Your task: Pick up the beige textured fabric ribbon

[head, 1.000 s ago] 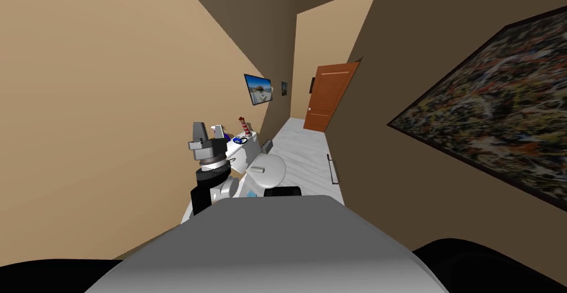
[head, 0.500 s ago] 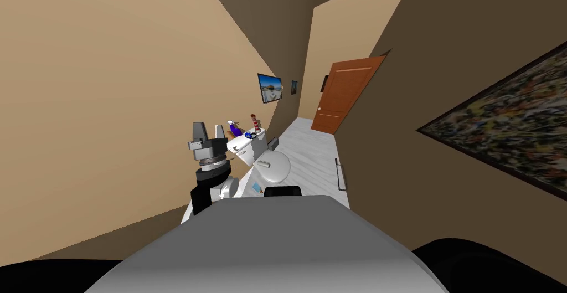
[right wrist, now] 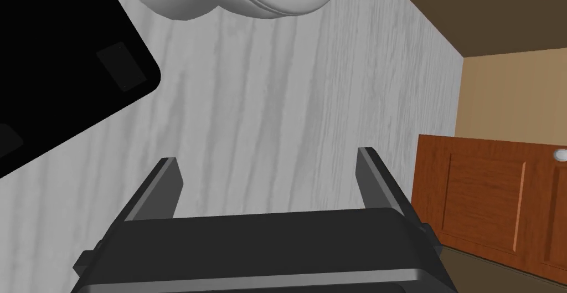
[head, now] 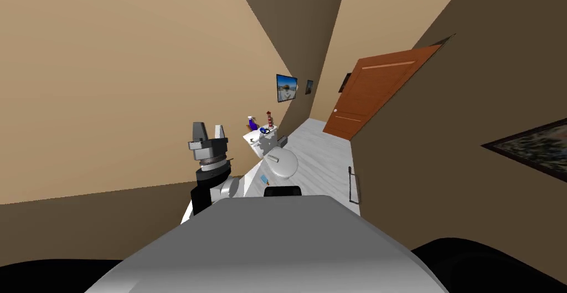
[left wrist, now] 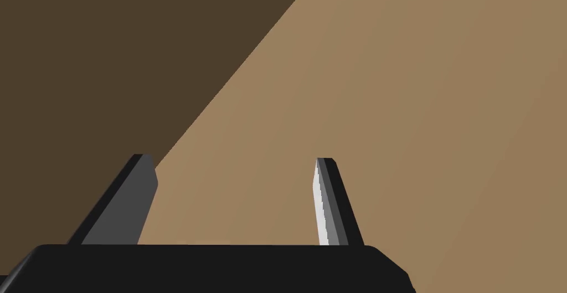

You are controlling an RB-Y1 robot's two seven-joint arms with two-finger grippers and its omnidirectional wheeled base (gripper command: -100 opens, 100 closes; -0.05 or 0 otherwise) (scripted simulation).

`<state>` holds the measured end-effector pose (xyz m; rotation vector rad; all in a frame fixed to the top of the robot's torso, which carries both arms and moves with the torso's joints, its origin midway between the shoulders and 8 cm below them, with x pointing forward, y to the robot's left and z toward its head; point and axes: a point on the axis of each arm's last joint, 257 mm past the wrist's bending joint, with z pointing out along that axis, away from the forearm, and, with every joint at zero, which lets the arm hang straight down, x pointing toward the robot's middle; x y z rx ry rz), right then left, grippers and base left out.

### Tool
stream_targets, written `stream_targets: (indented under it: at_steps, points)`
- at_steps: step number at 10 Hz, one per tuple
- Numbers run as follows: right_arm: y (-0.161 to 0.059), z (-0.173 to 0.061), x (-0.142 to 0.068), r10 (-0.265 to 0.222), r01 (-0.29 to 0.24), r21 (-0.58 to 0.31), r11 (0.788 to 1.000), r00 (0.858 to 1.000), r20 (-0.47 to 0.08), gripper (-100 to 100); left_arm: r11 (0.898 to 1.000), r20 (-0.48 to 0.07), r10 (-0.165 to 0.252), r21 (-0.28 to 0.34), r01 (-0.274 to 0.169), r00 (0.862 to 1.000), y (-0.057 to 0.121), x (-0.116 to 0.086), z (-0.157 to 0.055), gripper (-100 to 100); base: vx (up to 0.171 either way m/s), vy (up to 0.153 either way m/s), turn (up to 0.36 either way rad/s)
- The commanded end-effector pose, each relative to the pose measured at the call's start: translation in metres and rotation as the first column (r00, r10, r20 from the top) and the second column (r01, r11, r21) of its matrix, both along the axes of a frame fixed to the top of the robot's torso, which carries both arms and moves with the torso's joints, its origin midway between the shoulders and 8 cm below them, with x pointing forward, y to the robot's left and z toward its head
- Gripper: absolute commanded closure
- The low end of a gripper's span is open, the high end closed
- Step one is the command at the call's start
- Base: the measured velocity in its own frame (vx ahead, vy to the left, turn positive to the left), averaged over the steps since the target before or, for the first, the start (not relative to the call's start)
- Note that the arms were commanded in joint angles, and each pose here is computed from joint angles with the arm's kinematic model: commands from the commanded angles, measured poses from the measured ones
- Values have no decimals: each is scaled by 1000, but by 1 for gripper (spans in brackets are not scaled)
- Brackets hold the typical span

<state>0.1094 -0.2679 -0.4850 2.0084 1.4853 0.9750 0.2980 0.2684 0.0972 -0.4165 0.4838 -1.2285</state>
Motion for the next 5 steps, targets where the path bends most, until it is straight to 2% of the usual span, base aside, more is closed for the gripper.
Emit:
stream_targets:
  at_steps: [1, 2, 5]
  points:
    - [-12, 3, 0, 20, -20, -4, 1000, 1000, -1, -100, 1000, 0, 0, 0, 0, 1000, 0, 0, 0, 0, -84, 48, 198]
    - [-17, 8, 5, 33, -33, 1, 999, 999, 10, -100, 1000, 0, 0, 0, 0, 1000, 0, 0, 0, 0, -61, 69, 414]
    - [-32, 14, 6, 71, -71, -10, 997, 997, 6, -100, 1000, 0, 0, 0, 0, 1000, 0, 0, 0, 0, -47, 52, 254]
